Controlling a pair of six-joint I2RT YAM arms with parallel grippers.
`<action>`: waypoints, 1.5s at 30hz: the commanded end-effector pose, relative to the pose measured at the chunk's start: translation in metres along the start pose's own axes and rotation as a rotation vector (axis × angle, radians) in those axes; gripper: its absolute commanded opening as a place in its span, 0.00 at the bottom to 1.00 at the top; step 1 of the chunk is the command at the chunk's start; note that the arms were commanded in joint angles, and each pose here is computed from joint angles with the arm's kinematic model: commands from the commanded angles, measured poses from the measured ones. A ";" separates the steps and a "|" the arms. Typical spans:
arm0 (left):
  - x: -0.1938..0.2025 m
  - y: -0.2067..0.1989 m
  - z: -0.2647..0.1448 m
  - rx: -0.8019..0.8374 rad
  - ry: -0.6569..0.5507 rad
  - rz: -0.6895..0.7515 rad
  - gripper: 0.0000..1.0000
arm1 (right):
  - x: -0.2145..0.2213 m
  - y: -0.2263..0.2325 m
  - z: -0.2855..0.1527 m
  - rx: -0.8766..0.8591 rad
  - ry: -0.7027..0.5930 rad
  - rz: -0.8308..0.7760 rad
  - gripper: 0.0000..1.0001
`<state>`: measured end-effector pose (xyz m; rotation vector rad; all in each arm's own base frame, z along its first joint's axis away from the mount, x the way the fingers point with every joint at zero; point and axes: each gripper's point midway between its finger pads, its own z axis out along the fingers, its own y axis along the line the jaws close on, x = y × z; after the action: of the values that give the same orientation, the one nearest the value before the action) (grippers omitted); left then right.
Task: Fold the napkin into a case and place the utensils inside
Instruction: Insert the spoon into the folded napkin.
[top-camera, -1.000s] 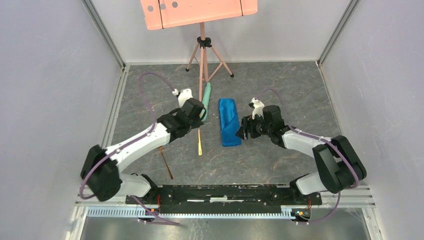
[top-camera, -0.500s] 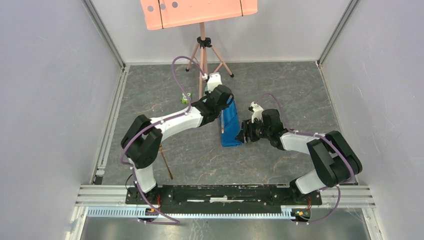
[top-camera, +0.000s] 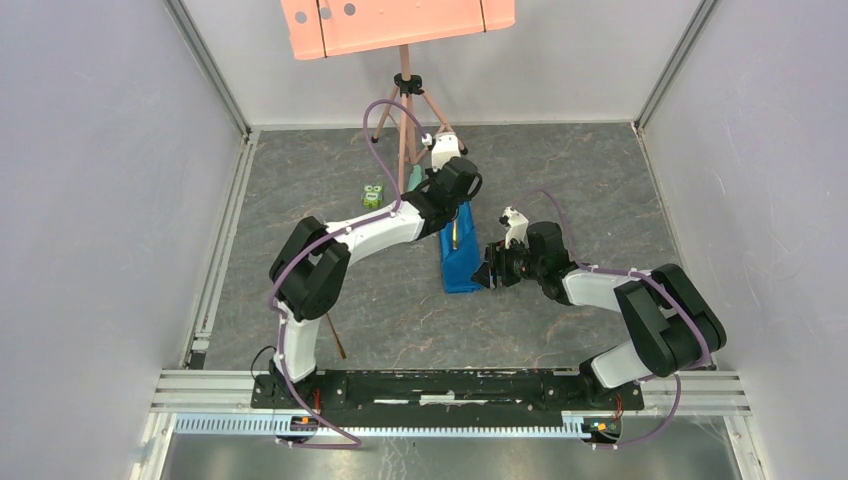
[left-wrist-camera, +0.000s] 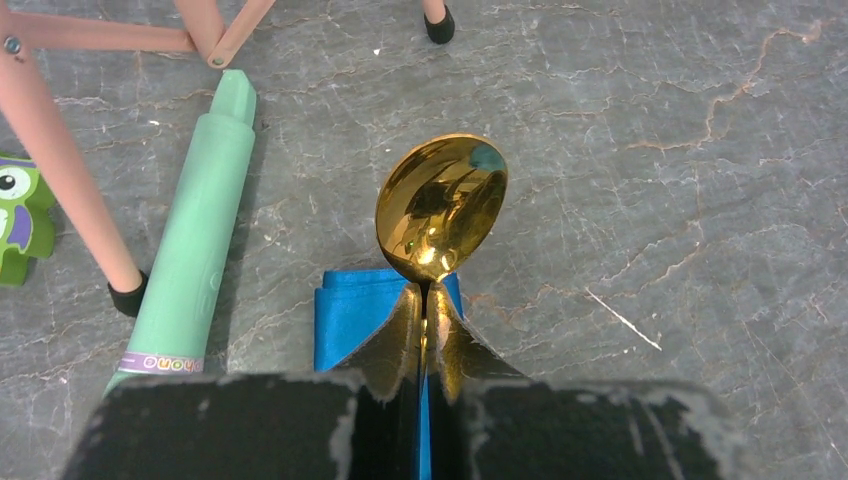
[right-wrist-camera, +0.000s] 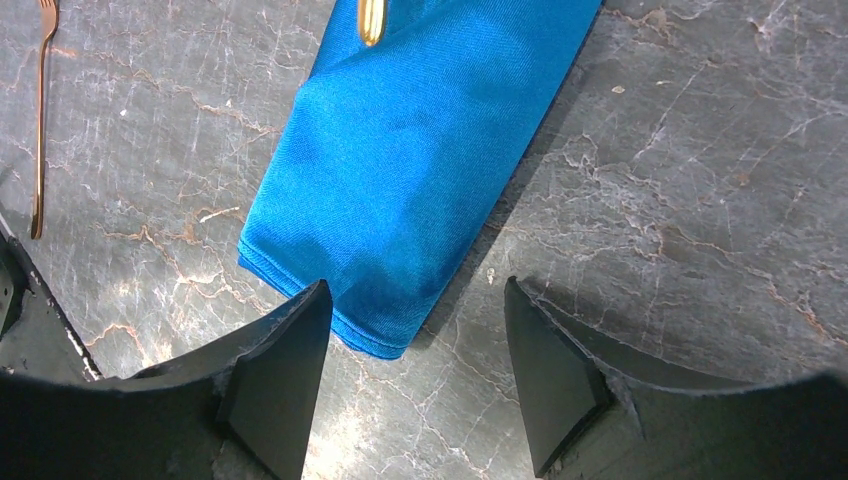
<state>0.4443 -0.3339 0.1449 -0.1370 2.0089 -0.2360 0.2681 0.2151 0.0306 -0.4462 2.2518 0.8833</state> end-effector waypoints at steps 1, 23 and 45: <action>-0.036 -0.007 0.010 -0.021 -0.104 -0.007 0.02 | 0.008 -0.002 -0.001 0.001 0.013 0.005 0.70; -0.001 0.003 0.005 -0.050 0.029 -0.044 0.02 | 0.011 0.002 0.000 -0.030 0.013 0.010 0.68; 0.044 0.010 -0.011 -0.077 0.251 -0.080 0.02 | 0.018 0.000 0.005 -0.031 0.022 0.034 0.57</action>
<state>0.4111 -0.3243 0.0847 -0.1691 2.2841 -0.1629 0.2654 0.2206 0.0272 -0.4449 2.2299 0.9397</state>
